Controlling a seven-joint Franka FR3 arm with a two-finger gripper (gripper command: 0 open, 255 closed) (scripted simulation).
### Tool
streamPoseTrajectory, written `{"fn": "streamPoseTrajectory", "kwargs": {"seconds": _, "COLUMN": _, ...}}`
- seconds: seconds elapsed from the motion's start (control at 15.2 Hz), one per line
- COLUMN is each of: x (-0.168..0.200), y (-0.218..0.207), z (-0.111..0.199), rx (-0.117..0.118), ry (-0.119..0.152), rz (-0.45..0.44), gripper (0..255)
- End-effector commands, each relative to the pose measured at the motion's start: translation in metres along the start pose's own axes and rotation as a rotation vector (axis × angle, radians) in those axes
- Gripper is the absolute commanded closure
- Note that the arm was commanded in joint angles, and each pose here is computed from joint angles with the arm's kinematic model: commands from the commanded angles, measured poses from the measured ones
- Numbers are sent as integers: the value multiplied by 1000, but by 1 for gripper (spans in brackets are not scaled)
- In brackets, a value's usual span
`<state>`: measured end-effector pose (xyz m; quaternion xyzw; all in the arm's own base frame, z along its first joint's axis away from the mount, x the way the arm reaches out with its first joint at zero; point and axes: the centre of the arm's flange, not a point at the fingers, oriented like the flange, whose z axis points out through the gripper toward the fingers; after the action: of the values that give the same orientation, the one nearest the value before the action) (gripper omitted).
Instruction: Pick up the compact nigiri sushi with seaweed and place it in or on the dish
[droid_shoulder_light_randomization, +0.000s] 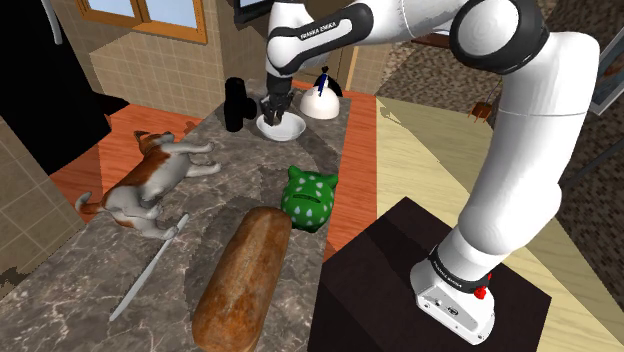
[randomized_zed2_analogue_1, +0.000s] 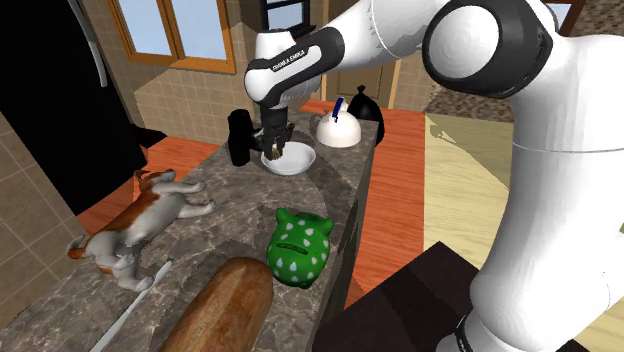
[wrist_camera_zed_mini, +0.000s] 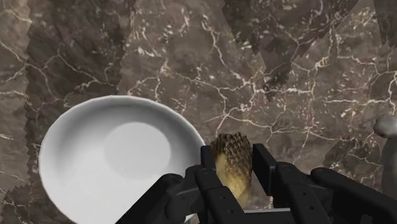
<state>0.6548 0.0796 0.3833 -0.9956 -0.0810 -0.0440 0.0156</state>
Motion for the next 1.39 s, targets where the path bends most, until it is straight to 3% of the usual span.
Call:
{"fn": "streamPoseTrajectory", "kwargs": {"seconds": 0.0, "x": 12, "y": 25, "z": 0, "rx": 0, "ry": 0, "rz": -1, "gripper": 255}}
{"fn": "streamPoseTrajectory", "kwargs": {"seconds": 0.46, "x": 52, "y": 106, "z": 2, "rx": 0, "ry": 0, "rz": -1, "gripper": 255}}
{"fn": "streamPoseTrajectory", "kwargs": {"seconds": 1.32, "x": 45, "y": 107, "z": 71, "rx": 0, "ry": 0, "rz": -1, "gripper": 255}}
